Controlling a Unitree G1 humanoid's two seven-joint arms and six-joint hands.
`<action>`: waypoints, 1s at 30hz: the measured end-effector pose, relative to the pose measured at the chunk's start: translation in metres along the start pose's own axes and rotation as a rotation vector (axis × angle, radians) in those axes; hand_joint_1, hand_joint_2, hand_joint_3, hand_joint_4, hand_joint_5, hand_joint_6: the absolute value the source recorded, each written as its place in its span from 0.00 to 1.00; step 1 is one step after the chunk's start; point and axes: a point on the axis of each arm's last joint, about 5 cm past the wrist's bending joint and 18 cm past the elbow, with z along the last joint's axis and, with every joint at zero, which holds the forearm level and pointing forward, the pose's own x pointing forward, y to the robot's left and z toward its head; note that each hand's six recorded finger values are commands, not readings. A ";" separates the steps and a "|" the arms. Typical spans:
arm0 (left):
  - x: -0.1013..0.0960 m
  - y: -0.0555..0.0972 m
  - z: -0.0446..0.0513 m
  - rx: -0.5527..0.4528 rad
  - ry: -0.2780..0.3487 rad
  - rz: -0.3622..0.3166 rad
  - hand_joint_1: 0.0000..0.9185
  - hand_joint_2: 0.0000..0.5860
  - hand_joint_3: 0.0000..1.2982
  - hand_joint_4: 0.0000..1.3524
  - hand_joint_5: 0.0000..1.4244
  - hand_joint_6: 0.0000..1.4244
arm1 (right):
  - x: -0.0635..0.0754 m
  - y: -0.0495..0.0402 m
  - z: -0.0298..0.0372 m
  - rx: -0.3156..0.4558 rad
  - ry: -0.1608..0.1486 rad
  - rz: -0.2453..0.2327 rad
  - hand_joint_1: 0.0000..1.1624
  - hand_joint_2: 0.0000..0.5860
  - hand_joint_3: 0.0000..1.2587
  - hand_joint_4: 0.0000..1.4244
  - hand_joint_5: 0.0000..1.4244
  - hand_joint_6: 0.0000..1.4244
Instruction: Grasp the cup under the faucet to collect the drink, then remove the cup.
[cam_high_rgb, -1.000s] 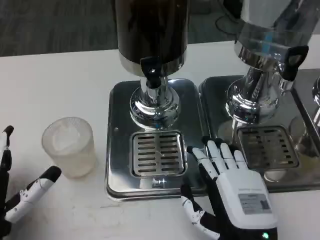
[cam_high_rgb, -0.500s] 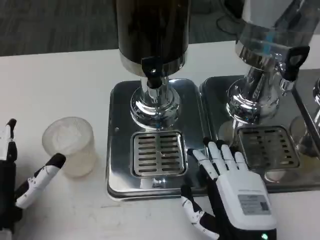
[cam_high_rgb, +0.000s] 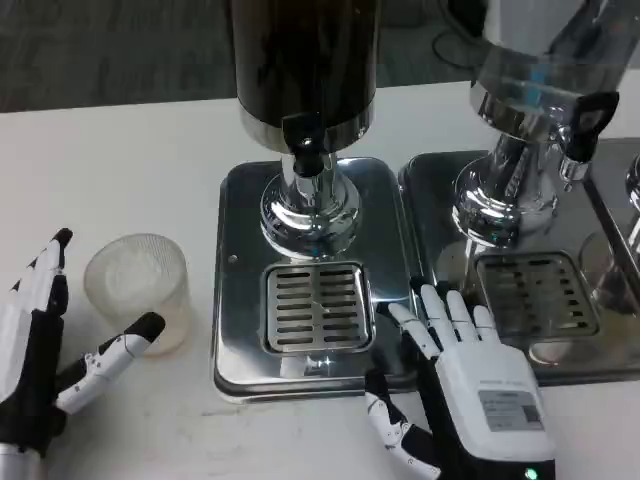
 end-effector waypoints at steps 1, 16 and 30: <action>0.000 0.000 0.0000 0.002 -0.001 0.001 0.09 0.00 0.00 0.00 0.00 0.00 | 0.000 0.0000 0.0000 0.000 0.000 0.000 0.28 0.79 0.16 0.01 0.00 0.00; 0.017 -0.006 0.0046 0.055 -0.032 -0.013 0.15 0.00 0.00 0.00 0.00 0.00 | 0.001 -0.0011 -0.0014 0.018 0.018 -0.005 0.29 0.76 0.17 0.01 0.01 0.03; 0.020 -0.013 0.0017 0.104 -0.036 -0.020 0.23 0.03 0.00 0.00 0.03 0.00 | 0.001 0.0006 0.0039 0.040 0.015 -0.016 0.23 0.73 0.15 0.01 0.02 0.07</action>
